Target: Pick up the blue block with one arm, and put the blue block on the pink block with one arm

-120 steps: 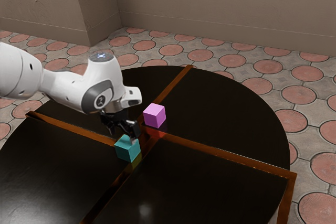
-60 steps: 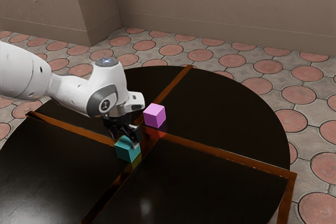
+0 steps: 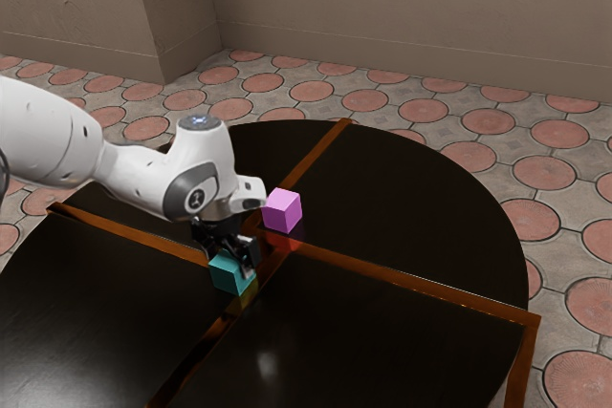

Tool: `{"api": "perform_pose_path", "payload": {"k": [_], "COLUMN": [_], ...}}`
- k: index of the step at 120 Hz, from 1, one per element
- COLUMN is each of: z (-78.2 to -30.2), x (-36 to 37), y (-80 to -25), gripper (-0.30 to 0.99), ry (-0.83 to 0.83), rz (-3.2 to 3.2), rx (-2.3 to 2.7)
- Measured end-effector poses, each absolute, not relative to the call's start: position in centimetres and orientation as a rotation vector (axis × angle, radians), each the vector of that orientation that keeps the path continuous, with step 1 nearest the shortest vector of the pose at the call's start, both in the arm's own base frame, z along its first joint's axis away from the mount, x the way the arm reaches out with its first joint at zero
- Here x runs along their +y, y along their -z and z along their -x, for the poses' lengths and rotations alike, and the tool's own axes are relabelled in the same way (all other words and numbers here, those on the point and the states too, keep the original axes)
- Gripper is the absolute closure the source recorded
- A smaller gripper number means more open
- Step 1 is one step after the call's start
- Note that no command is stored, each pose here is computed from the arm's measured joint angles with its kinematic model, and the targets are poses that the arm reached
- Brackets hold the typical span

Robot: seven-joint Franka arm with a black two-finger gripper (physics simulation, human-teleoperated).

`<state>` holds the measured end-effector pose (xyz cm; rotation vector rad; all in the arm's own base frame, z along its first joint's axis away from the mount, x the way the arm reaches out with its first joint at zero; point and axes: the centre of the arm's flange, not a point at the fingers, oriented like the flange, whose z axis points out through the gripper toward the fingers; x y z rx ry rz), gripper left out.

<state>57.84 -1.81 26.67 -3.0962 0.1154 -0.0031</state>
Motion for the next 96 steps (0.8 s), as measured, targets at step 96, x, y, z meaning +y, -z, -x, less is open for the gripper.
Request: {"api": "perform_pose_path", "payload": {"k": [96], "z": [-57.9], "x": [-1.8], "y": [-28.8], "gripper": [0.3], "ry": [0.069], "rz": [3.098], "rx": [0.112]}}
